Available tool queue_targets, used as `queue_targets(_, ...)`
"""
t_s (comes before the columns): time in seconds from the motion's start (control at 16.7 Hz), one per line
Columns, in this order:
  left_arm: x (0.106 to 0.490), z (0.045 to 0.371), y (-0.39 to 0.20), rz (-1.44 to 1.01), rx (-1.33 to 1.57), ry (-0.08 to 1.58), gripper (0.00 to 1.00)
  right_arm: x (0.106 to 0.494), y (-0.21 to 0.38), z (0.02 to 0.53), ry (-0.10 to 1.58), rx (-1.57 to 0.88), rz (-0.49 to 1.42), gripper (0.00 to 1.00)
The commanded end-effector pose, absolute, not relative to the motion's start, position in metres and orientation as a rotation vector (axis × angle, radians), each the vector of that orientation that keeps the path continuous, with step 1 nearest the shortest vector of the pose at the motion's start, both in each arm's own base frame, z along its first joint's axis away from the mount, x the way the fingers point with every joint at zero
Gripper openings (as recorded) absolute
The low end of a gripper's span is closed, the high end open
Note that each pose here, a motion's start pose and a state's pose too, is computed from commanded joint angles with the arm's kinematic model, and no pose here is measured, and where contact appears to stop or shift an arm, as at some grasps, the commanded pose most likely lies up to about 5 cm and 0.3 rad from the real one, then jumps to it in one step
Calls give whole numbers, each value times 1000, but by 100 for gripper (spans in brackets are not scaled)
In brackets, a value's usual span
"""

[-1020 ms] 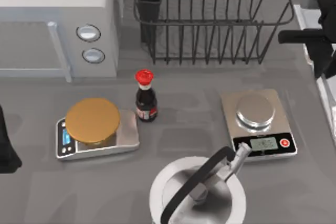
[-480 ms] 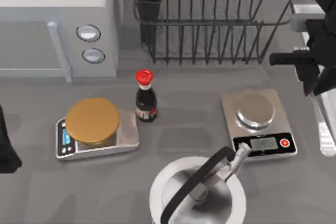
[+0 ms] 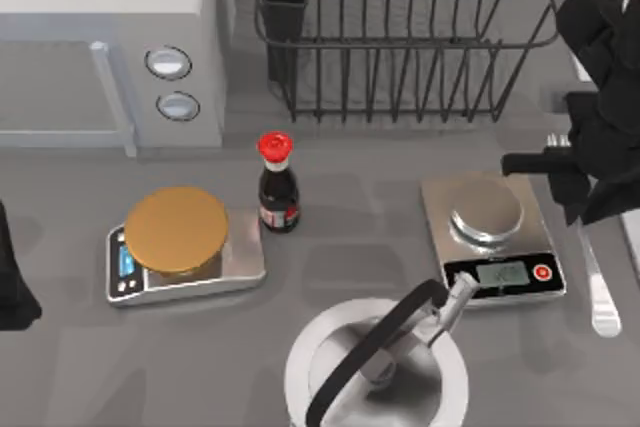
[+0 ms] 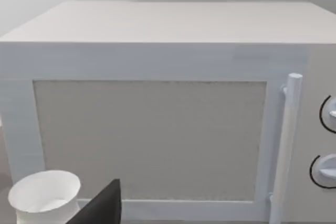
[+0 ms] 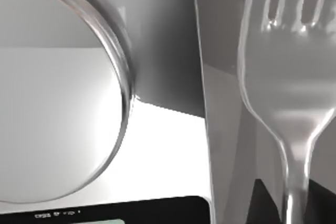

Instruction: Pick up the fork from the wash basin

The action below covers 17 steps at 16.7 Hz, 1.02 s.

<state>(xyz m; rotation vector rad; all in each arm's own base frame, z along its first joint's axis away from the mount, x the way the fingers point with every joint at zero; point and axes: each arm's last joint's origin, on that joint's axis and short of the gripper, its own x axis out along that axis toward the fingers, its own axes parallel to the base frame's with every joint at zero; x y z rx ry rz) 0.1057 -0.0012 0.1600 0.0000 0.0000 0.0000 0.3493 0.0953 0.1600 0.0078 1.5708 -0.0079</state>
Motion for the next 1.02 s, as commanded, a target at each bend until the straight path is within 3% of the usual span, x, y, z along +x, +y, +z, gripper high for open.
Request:
queue_targets(0.12,106,160,-1,0,0,0,100,349,95,160,1571,8,-8,0)
queue_targets(0.9,106,160,-1,0,0,0,100,349,95,160,1571,8,-8,98)
queue_targets(1.02,106,160,-1,0,0,0,100,349,95,160,1571,8,-8,100)
